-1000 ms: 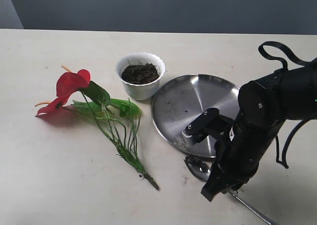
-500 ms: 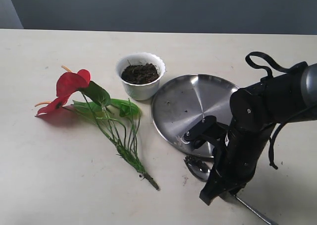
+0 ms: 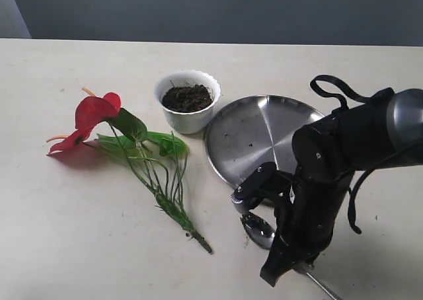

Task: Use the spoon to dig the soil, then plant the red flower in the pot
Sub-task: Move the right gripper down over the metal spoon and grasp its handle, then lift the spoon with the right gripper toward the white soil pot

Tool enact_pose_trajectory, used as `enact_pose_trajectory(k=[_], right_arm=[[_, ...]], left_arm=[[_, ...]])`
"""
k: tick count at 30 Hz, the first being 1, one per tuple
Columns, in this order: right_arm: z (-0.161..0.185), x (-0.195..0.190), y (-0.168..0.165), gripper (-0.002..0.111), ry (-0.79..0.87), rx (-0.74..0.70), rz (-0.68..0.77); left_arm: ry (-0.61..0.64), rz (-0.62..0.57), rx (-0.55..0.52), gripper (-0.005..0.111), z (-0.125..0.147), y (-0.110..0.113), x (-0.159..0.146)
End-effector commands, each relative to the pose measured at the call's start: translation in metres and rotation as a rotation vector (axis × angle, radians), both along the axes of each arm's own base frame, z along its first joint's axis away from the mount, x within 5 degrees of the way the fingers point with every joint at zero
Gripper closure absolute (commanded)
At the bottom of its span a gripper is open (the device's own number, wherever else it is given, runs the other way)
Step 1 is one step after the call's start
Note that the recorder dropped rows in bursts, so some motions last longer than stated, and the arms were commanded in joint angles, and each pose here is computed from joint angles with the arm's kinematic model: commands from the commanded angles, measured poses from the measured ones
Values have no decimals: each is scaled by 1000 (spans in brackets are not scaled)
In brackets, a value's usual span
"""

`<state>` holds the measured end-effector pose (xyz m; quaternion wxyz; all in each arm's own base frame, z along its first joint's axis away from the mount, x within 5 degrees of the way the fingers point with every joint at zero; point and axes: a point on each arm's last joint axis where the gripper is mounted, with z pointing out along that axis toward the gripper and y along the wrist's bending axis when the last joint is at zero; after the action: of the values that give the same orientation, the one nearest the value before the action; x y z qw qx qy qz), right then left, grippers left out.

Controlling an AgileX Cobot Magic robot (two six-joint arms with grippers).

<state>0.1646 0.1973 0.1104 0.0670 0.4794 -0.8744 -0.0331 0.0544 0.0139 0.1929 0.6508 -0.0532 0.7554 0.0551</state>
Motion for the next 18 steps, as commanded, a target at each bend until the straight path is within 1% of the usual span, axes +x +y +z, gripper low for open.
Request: enact_pose_trajectory(k=[1, 4, 5, 6, 8, 9, 10, 11, 14, 16, 18], right_arm=[[-6, -9, -3, 109, 57, -41, 4], [11, -6, -1, 109, 16, -4, 17], [26, -3, 1, 109, -23, 19, 38], [33, -1, 1, 109, -45, 28, 51], [75, 9, 5, 109, -194, 102, 106], [88, 13, 5, 109, -252, 120, 129], [107, 21, 8, 109, -349, 142, 166], [120, 27, 8, 109, -425, 139, 204], [155, 57, 9, 109, -732, 35, 398], [171, 70, 16, 109, -876, 12, 485], [176, 79, 21, 109, -966, -14, 565]], left_arm=[[3, 3, -2, 106, -1, 0, 0], [3, 3, -2, 106, -1, 0, 0], [3, 3, -2, 106, -1, 0, 0], [3, 3, -2, 106, -1, 0, 0], [3, 3, -2, 106, -1, 0, 0], [3, 3, -2, 106, -1, 0, 0], [3, 3, -2, 106, -1, 0, 0], [3, 3, -2, 106, -1, 0, 0], [3, 3, -2, 106, -1, 0, 0], [3, 3, -2, 106, -1, 0, 0], [3, 3, -2, 106, -1, 0, 0]])
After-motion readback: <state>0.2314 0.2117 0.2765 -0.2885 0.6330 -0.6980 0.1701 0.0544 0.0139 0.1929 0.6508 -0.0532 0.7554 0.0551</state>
